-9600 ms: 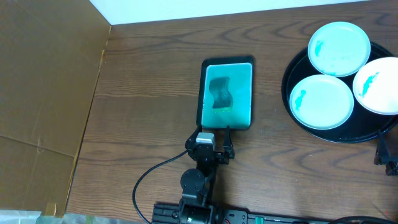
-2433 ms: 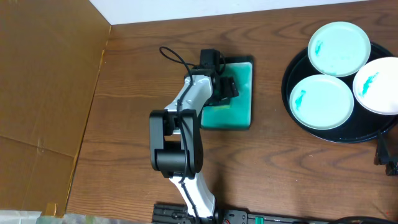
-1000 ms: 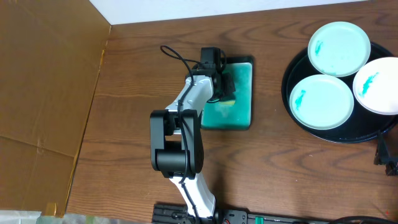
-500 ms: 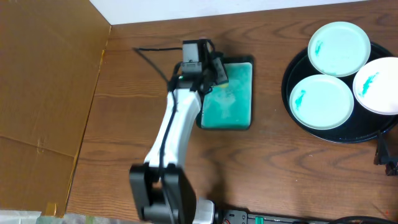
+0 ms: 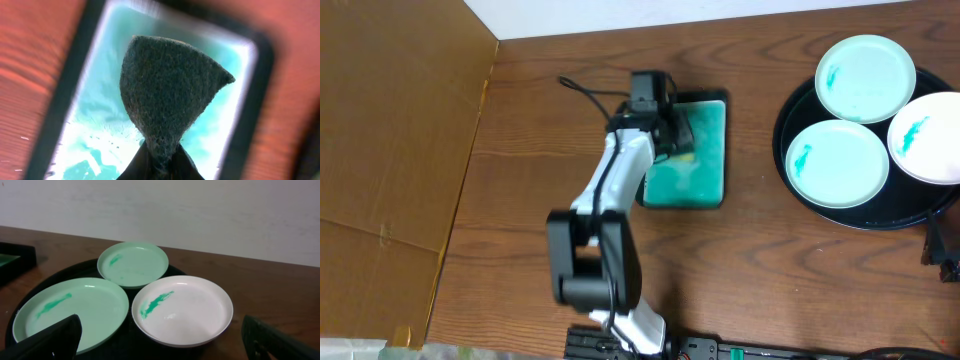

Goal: Clean dirty plates on tray and stack at the side
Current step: 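Lift the sponge with the left gripper and carry it to the plates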

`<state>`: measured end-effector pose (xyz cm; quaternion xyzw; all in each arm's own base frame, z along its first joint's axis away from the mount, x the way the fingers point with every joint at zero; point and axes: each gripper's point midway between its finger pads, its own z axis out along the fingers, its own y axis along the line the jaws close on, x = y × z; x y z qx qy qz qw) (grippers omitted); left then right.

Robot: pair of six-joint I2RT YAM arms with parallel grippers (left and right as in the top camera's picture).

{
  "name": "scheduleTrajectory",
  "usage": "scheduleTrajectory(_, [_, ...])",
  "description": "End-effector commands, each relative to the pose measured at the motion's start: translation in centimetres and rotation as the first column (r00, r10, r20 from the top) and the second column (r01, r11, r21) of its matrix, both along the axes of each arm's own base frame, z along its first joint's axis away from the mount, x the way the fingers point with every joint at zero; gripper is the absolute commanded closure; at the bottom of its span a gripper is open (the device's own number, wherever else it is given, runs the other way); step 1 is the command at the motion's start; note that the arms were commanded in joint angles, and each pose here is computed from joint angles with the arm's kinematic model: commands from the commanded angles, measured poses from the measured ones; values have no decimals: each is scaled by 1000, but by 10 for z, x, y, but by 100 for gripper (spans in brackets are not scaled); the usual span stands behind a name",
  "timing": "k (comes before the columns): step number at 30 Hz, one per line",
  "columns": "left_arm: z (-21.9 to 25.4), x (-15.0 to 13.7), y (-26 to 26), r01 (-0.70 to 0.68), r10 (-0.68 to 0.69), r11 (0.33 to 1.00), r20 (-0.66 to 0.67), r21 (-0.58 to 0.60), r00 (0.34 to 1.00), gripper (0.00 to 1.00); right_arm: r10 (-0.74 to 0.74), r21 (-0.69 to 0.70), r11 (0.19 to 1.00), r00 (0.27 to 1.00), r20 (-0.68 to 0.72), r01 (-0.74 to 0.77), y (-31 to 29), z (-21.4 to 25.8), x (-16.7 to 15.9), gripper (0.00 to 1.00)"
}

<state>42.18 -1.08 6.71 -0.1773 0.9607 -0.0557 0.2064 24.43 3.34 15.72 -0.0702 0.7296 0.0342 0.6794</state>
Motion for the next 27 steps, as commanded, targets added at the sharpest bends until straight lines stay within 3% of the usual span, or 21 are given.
scheduleTrajectory(1, [1, -1, -5, -1, 0, 998, -12, -70, 1000, 93, 1, -8, 1000, 1000, 1, -1, -1, 0, 0, 1])
scheduleTrajectory(4, [49, 11, -15, 40, -26, 990, 107, -133, 994, 93, 1, -8, 1000, 1000, 1, -1, -1, 0, 0, 1])
scheduleTrajectory(8, [116, 6, -15, 76, -46, 992, 267, -105, 962, 93, 1, -8, 1000, 1000, 1, -1, 0, 0, 0, 1])
scheduleTrajectory(12, [144, -2, -14, 79, -43, 992, 333, -94, 942, 93, 1, -8, 1000, 1000, 1, -1, -1, 0, 0, 1])
scheduleTrajectory(16, [119, -7, -7, 45, -25, 997, 273, -67, 962, 93, 1, -8, 1000, 1000, 1, -1, -1, 0, 0, 1])
scheduleTrajectory(21, [37, -16, 22, -101, 97, 994, 97, 39, 991, 93, 1, -8, 1000, 1000, 1, -1, -1, 0, 0, 1])
scheduleTrajectory(23, [12, -17, 19, -91, 90, 995, 36, 27, 995, 93, 1, -8, 1000, 1000, 1, -1, -1, 0, 0, 1])
scheduleTrajectory(27, [33, -6, -3, -21, 28, 996, 88, -81, 996, 93, 1, -8, 1000, 1000, 1, -1, -1, 0, 0, 1])
